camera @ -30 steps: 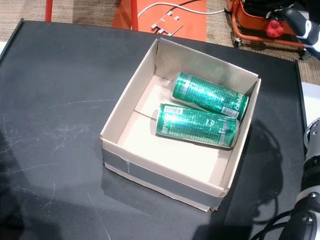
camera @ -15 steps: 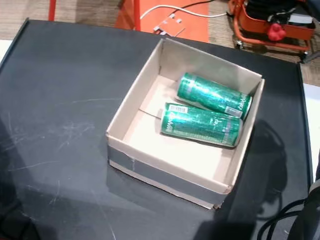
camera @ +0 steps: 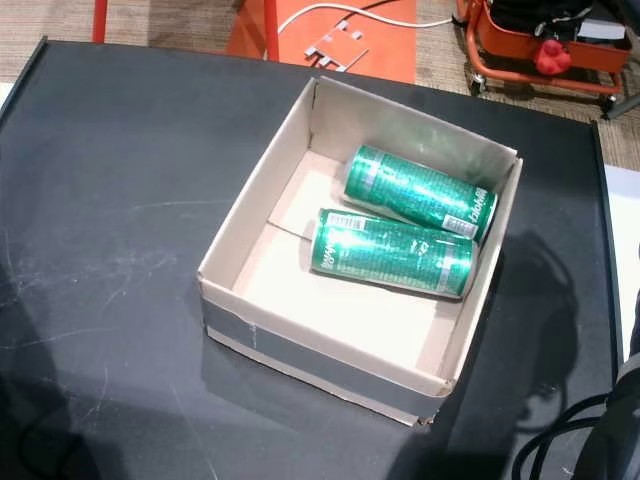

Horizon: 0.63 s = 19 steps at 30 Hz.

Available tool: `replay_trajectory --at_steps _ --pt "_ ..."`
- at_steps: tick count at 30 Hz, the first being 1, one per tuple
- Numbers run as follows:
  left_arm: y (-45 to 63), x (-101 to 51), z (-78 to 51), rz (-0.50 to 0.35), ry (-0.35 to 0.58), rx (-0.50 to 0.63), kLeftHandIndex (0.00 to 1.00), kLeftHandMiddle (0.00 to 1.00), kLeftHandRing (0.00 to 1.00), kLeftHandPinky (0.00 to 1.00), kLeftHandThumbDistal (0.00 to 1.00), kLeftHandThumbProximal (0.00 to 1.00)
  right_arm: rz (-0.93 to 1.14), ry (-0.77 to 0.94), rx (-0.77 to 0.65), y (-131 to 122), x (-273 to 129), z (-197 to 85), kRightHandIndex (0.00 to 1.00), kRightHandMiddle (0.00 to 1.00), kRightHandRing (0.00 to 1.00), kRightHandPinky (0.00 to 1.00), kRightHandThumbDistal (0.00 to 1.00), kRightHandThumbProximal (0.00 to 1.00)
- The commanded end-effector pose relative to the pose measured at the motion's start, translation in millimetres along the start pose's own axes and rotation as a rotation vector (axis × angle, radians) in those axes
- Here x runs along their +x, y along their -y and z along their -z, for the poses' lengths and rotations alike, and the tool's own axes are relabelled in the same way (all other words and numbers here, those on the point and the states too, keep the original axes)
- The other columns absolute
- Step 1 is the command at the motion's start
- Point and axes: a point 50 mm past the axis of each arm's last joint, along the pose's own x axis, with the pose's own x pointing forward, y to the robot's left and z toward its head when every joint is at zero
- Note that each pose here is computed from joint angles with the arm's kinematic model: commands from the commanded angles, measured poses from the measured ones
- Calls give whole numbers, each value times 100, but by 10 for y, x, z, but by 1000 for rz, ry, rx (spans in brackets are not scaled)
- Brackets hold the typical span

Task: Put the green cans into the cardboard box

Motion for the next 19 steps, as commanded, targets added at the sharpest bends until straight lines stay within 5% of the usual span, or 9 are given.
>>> replay_trajectory --at_steps 1,6,12,13,15,19 --pt "16 -38 17 -1 -29 8 84 86 94 98 61 100 -7 -1 4 -16 26 20 63 50 53 74 100 77" --pt "-19 -61 66 -7 -76 -5 86 85 93 100 67 77 -8 -12 33 0 21 52 67 50 53 74 100 73" --pt "-105 -76 103 -29 -101 -52 80 84 92 93 76 63 -24 -7 90 -2 32 99 62 50 53 74 100 68" --pt "-118 -75 107 -31 -104 -65 80 83 91 92 74 60 -25 -9 87 -1 33 101 61 49 52 74 100 69" --pt "-150 -73 107 0 -124 -91 81 83 92 89 55 51 -26 -11 69 0 36 97 60 48 51 73 100 71" --pt "-171 -72 119 54 -163 -104 75 77 88 84 56 40 -61 -32 96 -6 55 115 63 50 52 75 100 68"
